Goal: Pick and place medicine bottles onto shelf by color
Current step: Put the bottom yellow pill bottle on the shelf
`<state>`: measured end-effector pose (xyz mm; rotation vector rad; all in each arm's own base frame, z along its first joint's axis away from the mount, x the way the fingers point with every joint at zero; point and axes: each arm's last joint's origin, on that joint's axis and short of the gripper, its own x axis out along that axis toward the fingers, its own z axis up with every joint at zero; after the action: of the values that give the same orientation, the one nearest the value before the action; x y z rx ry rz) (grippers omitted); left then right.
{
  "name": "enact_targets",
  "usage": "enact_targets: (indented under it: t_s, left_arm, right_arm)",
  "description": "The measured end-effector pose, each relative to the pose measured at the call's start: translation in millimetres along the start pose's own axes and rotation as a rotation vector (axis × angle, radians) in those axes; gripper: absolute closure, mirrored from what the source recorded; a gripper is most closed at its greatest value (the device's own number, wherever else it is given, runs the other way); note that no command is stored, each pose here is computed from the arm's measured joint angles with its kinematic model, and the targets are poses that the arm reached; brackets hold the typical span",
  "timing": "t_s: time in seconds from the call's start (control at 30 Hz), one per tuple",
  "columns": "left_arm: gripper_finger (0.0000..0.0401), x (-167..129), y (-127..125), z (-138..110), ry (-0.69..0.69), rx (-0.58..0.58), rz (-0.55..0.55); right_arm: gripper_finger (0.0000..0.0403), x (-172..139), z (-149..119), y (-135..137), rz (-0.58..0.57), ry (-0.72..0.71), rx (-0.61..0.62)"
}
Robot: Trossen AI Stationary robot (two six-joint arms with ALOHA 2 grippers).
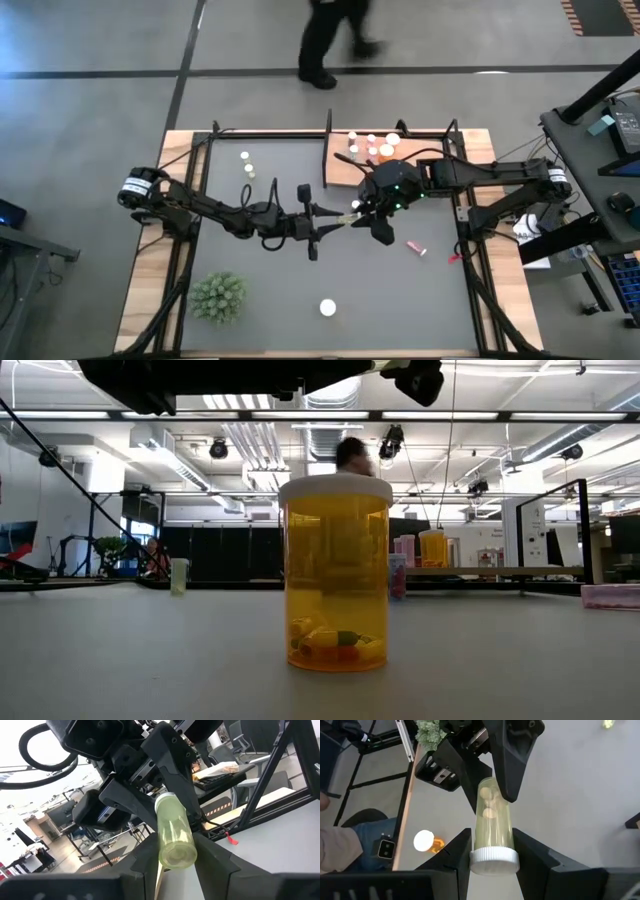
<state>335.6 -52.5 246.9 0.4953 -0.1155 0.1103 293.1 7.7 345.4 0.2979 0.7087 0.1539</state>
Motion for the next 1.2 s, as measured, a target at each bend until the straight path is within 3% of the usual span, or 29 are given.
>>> enact_targets:
  t_s: [0.57, 0.9, 1.2]
  left_arm:
    - [0.0308, 0.9, -0.7, 0.3, 0.010, 0.003, 0.002]
    - [0.0308, 1.8, 0.6, 2.0, 0.009, 0.001, 0.020]
    - [0.0308, 2.3, 10.5, 11.9, -0.029, -0.035, 0.188]
  right_arm:
    - [0.0243, 0.2, 3.5, -0.1, -0.007, -0.036, -0.009]
    - [0.0230, -31.5, 9.6, 9.5, 0.017, -0.127, -0.031]
    - [0.0227, -50.4, 7.3, 14.5, -0.007, -0.158, -0.153]
